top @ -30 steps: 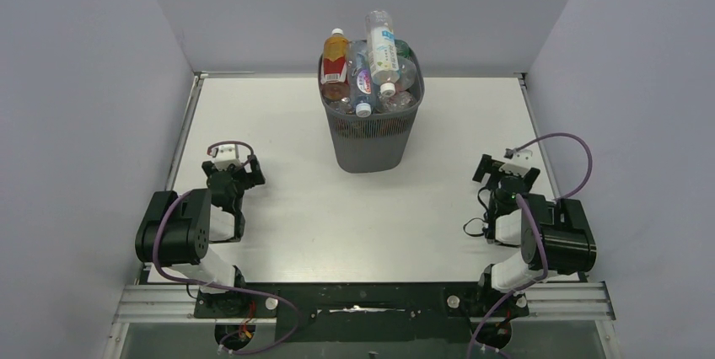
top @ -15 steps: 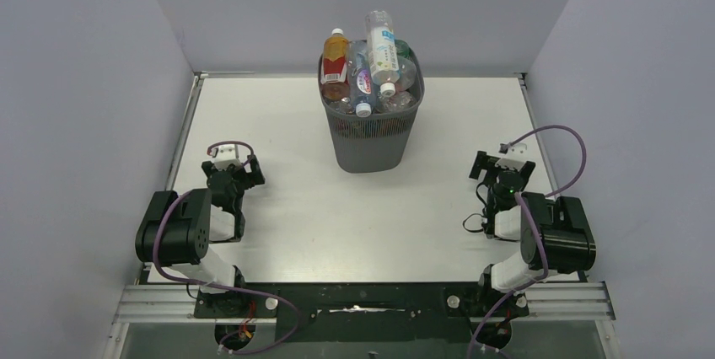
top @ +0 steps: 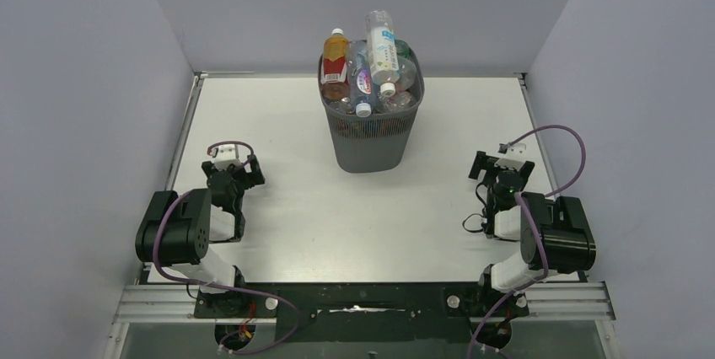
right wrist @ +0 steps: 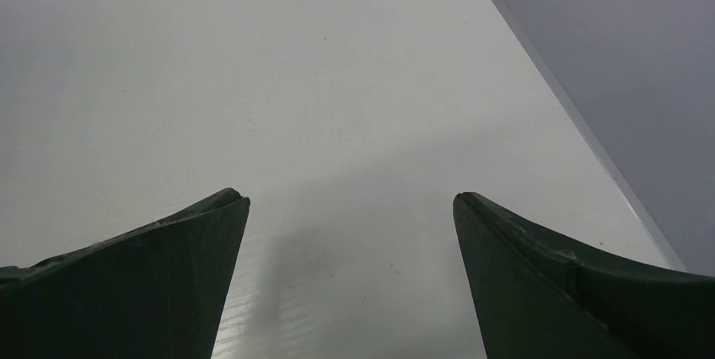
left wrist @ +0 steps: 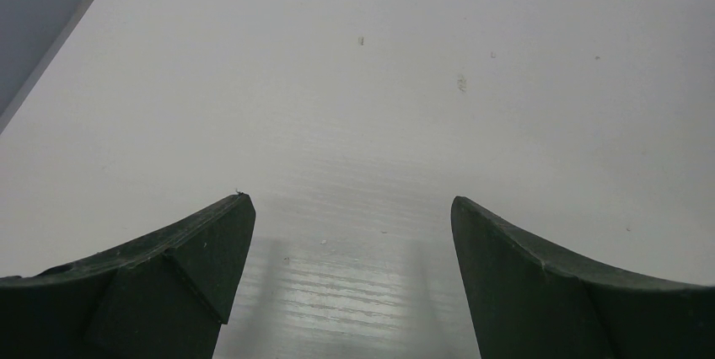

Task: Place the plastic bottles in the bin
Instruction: Reset both arms

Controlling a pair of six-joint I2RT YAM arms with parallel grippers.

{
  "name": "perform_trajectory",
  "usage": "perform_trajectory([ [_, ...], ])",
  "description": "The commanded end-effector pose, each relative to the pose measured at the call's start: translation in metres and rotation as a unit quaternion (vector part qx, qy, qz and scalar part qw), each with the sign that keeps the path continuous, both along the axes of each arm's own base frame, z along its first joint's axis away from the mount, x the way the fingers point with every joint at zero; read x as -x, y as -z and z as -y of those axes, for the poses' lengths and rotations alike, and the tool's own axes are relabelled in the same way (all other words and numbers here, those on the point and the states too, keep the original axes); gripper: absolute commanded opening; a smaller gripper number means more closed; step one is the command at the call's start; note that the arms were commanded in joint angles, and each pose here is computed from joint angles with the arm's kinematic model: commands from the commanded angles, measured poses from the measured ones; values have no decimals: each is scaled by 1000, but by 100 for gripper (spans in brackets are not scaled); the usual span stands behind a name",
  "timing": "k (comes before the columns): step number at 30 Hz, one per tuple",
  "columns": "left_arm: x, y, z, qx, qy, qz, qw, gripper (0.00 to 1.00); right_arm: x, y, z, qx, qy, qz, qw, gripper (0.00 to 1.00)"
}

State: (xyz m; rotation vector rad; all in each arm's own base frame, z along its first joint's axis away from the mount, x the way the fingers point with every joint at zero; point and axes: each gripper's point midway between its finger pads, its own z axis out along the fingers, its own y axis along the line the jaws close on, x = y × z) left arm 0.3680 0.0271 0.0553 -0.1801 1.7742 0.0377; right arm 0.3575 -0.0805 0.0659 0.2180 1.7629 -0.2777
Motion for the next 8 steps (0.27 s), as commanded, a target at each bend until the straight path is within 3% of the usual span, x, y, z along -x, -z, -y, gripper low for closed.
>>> perform_trajectory([
  [1, -9, -22, -1, -8, -2, 43, 999, 88, -9, -22, 3, 5, 2, 42, 999, 98],
  [8, -9, -21, -2, -8, -3, 42, 999, 88, -11, -22, 2, 4, -2, 40, 999, 98],
])
